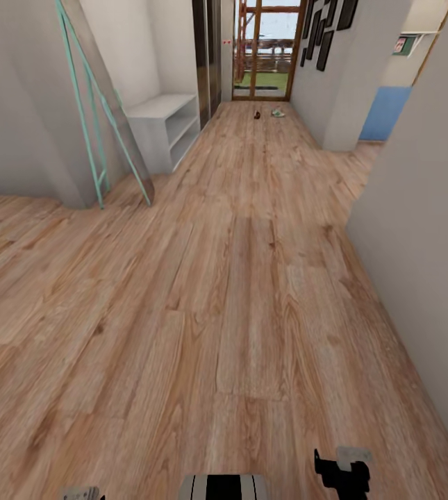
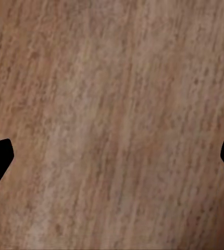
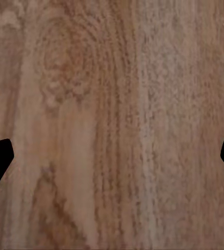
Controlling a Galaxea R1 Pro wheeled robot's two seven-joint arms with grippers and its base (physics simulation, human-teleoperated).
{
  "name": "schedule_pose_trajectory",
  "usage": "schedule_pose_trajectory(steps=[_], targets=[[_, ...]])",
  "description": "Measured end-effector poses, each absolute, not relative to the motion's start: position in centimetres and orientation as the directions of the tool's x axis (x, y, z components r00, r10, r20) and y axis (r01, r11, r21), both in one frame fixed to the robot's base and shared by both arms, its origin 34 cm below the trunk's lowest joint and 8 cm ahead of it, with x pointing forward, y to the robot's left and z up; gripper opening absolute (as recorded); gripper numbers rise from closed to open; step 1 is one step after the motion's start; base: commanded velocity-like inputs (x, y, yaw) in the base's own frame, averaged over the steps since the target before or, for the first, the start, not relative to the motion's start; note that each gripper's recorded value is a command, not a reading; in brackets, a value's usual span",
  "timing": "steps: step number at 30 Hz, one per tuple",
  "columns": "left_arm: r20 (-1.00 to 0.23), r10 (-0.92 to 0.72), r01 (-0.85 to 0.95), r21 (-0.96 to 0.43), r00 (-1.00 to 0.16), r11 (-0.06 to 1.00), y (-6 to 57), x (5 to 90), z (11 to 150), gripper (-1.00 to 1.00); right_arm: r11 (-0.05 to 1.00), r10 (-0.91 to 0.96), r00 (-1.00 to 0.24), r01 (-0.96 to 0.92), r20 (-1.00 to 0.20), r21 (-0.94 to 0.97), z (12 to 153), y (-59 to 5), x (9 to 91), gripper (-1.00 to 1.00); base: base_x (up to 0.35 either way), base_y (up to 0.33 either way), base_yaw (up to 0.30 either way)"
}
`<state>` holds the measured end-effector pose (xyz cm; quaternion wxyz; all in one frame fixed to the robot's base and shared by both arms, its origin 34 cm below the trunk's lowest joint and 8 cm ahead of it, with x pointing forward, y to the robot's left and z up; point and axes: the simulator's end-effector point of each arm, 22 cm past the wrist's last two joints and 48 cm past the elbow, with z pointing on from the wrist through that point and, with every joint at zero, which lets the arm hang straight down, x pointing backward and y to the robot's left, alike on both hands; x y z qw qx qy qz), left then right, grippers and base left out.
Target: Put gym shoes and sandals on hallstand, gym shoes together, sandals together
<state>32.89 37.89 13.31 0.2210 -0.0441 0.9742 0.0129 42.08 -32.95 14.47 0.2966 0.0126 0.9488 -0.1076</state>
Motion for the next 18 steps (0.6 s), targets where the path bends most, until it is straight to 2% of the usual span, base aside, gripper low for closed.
schedule_pose_trajectory(steps=[18], targets=[[-0.432,-0.082,-0.094,0.007,-0.898,0.996,38.03,32.90,13.34,1.00,0.980,-0.039,-0.824,0.080,-0.566,-0.184,14.41,-32.68,42.12,1.00,0.338,0.000,0.000]])
